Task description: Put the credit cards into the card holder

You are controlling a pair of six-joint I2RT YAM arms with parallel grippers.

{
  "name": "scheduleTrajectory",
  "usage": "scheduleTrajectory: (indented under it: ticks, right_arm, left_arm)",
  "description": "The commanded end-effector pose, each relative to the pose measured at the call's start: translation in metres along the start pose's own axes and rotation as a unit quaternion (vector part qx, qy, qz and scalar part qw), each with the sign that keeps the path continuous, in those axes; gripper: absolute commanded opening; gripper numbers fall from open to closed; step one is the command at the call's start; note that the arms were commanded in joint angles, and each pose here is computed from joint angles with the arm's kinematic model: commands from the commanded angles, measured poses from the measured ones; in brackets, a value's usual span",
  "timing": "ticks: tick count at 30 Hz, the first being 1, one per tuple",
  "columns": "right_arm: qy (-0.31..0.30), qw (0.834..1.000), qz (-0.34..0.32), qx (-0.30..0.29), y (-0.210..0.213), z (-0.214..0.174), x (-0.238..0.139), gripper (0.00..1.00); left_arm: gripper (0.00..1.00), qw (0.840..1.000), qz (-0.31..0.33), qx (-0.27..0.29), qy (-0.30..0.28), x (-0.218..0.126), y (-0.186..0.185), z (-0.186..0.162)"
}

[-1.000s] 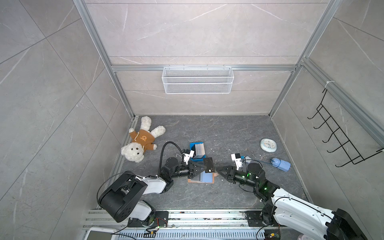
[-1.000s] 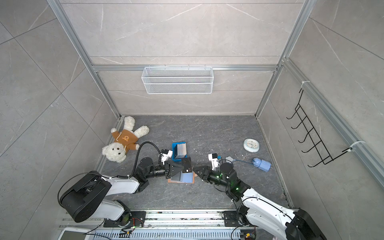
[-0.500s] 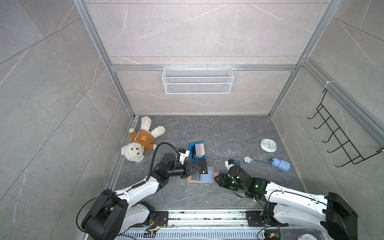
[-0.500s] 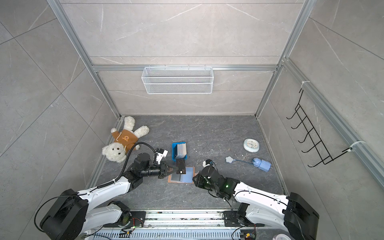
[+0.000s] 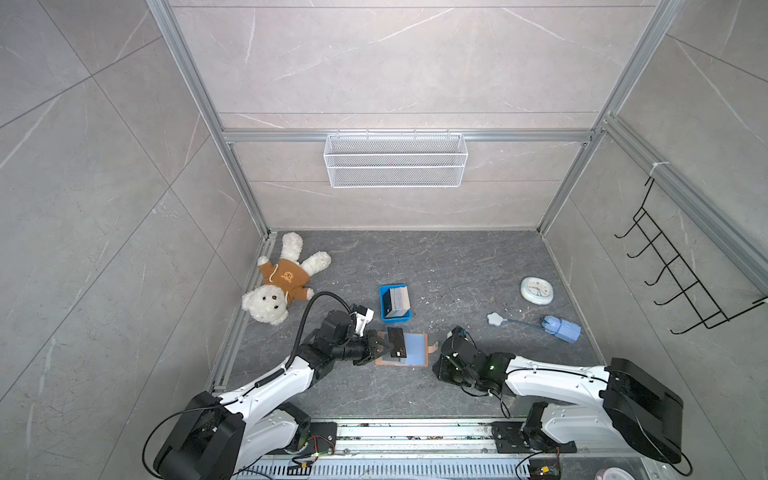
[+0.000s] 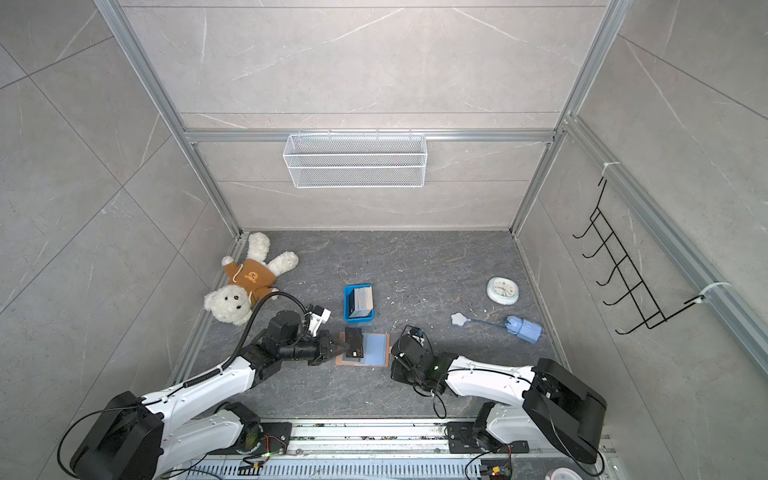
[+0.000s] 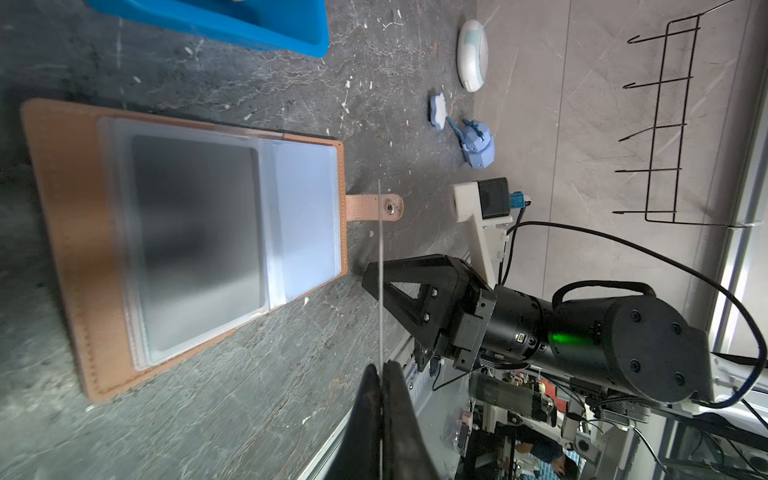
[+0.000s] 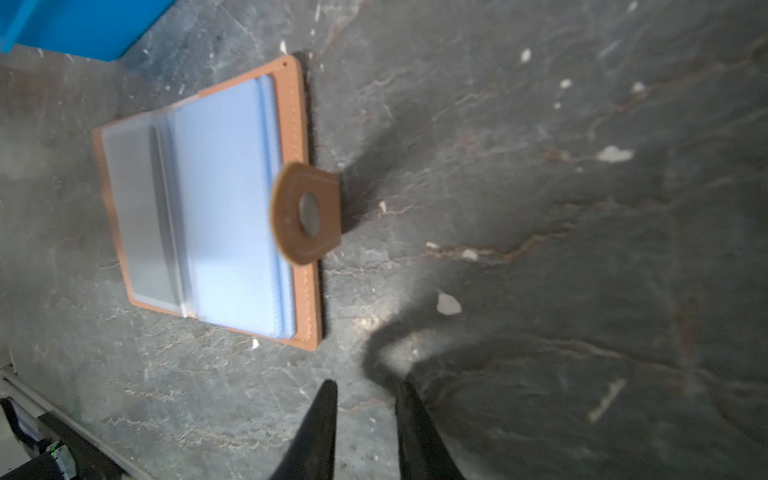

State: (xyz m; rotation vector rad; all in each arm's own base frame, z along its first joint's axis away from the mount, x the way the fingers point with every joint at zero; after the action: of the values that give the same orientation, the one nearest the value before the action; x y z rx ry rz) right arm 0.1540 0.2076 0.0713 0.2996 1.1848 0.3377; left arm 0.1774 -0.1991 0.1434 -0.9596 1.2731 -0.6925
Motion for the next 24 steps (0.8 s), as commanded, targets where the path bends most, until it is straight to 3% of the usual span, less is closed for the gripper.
scheduleTrajectory:
  ticks: [1,9,24]
  right_arm:
    - [-0.008,1.000,-0.013,0.010,0.003,0.007,0.002,0.27]
    - [-0.002,0.999,-0.025,0.031,-0.015,0.021,0.014,0.24]
    - [-0.027,0.999,0.032,-0.005,-0.006,0.047,0.012,0.20]
  left_arm:
    - [0.00,1.000,0.011,0.021,-0.004,-0.001,-0.001,-0.003]
    - [0.00,0.999,0.026,0.032,-0.020,0.002,0.001,-0.008]
    - [0.00,0.998,0.041,0.025,-0.035,0.002,0.008,-0.007]
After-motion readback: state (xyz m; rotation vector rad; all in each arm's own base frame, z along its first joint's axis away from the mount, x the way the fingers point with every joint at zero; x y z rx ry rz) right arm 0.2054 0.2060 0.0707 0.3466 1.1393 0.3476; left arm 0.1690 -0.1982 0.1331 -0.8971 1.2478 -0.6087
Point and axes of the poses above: each gripper's point midway between its finger pads, its own x axis out along the fingers, its own y axis along the line the jaws close on, z = x × y, the point moved 6 cm from there along -x, back along the fingers, and after that the axes turned 11 degrees about -x, right-handed, at the moved point
